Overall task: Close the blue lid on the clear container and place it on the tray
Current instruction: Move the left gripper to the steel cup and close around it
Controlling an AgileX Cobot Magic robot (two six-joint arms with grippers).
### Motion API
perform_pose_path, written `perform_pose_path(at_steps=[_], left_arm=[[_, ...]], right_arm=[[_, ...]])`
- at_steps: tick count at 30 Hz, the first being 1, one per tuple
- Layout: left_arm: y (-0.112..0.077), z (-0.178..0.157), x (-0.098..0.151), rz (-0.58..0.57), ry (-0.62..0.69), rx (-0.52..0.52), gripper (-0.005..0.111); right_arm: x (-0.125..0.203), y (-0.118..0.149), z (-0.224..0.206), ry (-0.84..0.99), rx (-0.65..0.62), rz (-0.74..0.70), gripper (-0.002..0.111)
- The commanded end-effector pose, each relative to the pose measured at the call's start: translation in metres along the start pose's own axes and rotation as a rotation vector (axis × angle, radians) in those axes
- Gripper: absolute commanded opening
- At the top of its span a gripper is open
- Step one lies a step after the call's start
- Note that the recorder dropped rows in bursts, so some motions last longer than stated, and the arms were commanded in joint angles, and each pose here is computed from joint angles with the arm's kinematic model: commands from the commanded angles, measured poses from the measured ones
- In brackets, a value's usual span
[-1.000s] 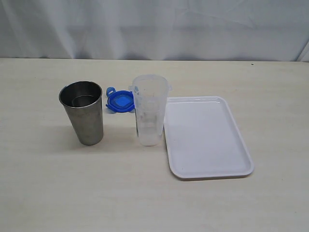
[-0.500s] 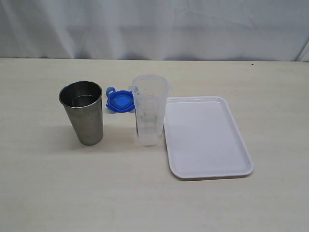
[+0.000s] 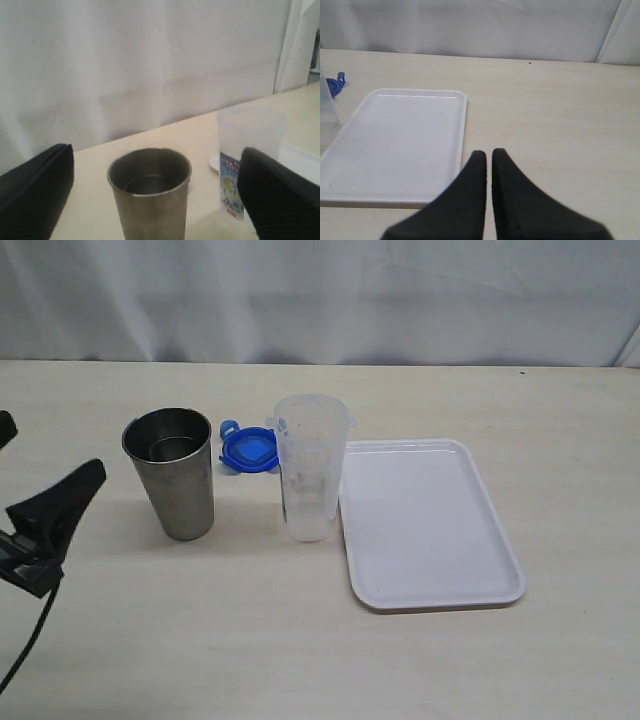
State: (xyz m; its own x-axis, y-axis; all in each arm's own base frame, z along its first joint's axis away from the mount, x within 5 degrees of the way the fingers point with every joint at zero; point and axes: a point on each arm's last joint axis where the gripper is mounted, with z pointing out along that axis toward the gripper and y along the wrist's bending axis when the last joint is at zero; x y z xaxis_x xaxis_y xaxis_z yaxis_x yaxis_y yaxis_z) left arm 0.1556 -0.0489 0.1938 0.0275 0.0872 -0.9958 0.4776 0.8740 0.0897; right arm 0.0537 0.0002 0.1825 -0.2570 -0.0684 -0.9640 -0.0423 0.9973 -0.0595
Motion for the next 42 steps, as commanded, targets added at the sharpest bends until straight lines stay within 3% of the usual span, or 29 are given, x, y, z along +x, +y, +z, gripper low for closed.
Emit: perform_pose_path(at_steps=[1,8,23,42], left_arm=[[0.001,0.013,0.019,0.050,0.031,0.039,0.083],[0.006,0.037,0.052,0.006,0.175,0.092,0.083],[0.020,0.084,0.096,-0.036,0.273,0.143,0.083],[0.021,0.089,0.097,-0.027,0.265,0.165,0.085]], right_arm=[[0.000,0.000,0.000,-0.005,-0.002,0.008,0.004],[0.000,0.000,0.000,-0.005,-0.002,0.008,0.004],[0.000,0.000,0.000,-0.005,-0.002,0.008,0.004],[0.000,0.000,0.000,-0.005,-0.002,0.008,0.004]])
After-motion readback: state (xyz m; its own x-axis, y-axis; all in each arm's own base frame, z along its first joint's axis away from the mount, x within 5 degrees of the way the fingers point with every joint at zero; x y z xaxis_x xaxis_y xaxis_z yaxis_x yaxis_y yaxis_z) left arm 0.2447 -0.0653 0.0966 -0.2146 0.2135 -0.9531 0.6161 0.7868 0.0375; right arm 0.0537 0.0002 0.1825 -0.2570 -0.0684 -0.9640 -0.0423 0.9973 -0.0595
